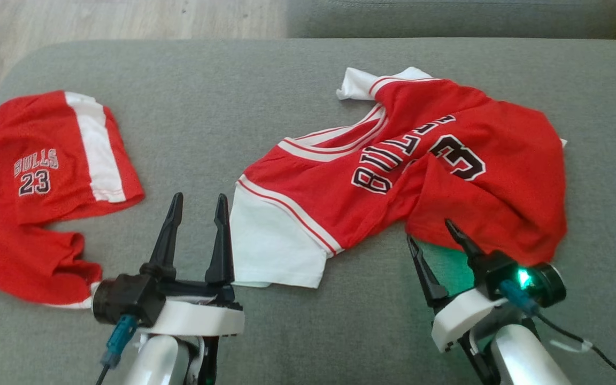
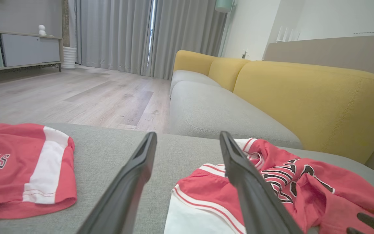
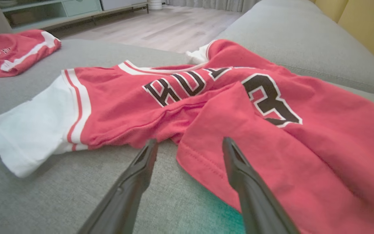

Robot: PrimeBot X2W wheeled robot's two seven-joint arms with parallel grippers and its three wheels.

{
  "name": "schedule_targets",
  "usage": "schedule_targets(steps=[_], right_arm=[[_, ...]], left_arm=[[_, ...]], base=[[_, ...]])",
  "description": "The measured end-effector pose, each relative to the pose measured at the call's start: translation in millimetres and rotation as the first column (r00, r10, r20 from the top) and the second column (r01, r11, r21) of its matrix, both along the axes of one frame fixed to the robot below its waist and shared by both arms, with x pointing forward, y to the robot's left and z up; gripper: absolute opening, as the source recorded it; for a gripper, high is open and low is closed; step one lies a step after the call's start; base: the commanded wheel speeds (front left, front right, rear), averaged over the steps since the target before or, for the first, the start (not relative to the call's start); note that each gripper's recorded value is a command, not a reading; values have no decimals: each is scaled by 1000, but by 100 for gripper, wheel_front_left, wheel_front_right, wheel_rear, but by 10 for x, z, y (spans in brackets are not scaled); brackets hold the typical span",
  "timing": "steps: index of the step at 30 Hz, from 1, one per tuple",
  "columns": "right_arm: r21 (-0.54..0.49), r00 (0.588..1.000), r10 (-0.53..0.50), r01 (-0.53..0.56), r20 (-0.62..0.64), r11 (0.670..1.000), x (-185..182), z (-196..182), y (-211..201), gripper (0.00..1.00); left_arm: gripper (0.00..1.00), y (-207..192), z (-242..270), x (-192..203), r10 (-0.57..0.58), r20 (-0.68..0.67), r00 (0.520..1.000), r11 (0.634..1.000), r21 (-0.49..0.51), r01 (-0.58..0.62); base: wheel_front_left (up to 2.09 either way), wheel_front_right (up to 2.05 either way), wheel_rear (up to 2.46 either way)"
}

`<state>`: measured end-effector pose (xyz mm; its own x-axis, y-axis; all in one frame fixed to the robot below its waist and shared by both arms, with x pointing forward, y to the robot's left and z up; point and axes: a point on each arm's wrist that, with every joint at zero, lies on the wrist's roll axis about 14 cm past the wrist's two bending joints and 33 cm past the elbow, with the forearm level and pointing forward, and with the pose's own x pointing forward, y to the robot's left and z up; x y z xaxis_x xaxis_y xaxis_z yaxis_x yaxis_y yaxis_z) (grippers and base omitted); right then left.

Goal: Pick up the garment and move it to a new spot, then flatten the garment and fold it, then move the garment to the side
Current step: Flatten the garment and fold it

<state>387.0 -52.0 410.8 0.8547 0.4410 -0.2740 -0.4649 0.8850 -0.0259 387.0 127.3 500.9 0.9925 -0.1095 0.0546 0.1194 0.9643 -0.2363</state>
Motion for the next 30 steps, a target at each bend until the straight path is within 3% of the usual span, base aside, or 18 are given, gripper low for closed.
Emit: schedule_targets(steps=[17, 18, 20, 30], right_arm=[[-58, 991, 46, -54, -124, 997, 72, -387, 110, 100], [-56, 991, 45, -52, -127, 997, 75, -392, 110, 92], [-52, 990, 39, -46, -132, 998, 75, -399, 99, 0], [-32, 992, -37, 33, -121, 999, 104, -338, -111, 0]], left_arm=[[100, 127, -72, 30, 36, -22, 999, 999, 12, -36], [100, 126, -73, 31, 36, -22, 999, 999, 12, -36], [100, 121, -74, 32, 35, -22, 999, 999, 11, -35], [100, 31, -43, 57, 8, -12, 1000, 1000, 7, -8]], base=[[0, 0, 0], [0, 0, 0], [0, 0, 0], [0, 0, 0]])
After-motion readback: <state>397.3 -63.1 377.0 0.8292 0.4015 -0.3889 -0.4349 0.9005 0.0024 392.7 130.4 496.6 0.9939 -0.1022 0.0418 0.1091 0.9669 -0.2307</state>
